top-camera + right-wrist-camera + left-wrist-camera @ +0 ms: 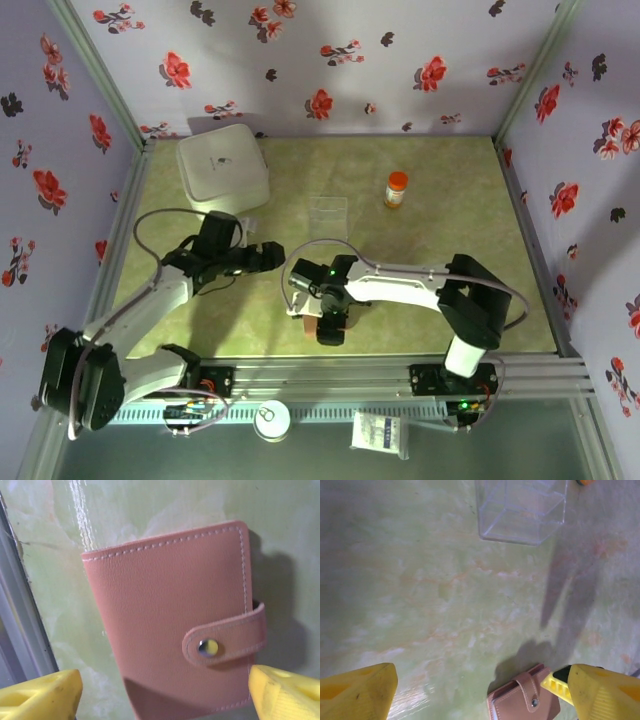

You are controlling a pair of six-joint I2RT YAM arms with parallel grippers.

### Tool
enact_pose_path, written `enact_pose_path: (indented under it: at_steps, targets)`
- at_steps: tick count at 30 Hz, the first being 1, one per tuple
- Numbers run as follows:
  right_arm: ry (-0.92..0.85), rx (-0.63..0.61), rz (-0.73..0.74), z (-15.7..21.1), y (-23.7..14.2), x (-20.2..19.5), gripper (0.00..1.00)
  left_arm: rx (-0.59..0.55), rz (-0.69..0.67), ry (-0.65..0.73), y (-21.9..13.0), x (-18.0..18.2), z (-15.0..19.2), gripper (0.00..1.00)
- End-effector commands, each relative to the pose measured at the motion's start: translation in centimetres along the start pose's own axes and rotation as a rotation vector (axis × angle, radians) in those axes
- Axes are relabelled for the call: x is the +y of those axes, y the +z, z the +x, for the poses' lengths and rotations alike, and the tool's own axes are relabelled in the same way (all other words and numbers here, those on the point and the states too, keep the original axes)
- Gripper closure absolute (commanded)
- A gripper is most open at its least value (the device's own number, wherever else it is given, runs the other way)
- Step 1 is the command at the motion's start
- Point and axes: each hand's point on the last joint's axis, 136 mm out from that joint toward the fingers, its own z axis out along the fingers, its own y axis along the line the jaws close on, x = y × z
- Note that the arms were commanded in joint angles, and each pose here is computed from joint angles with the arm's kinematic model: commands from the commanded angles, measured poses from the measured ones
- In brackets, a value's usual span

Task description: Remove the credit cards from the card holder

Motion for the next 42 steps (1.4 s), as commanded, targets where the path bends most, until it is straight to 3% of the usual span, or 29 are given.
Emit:
enact_pose_path:
  at_steps: [1,12,25,33,37,42]
  targets:
    - [-0.116,0.011,0.004,-0.9,0.4,-0.1,0.09,0.002,-0.051,-0.040,-1.0,1.9,1.3,0.11]
    - [-0.157,0.059,0.028,-0.4,2.8,-0.8,0.10,-0.020,-0.058,-0.065,-2.0,2.8,1.8,0.10]
    - [-0.211,0.002,0.073,-2.3,1.3,-1.6,0.08,-0.036,-0.068,-0.070,-2.8,3.2,1.8,0.10]
    - [-0.257,0.070,0.068,-1.1,3.2,-1.8,0.08,-0.032,-0.074,-0.075,-2.8,3.6,2.1,0.10]
    - [-0.264,0.081,0.069,-0.8,3.4,-1.8,0.11,-0.034,-0.077,-0.079,-2.8,3.8,2.1,0.09]
    - [-0.249,0.042,0.096,-1.2,2.3,-2.0,0.21,-0.039,-0.076,-0.083,-2.7,3.9,2.0,0.09]
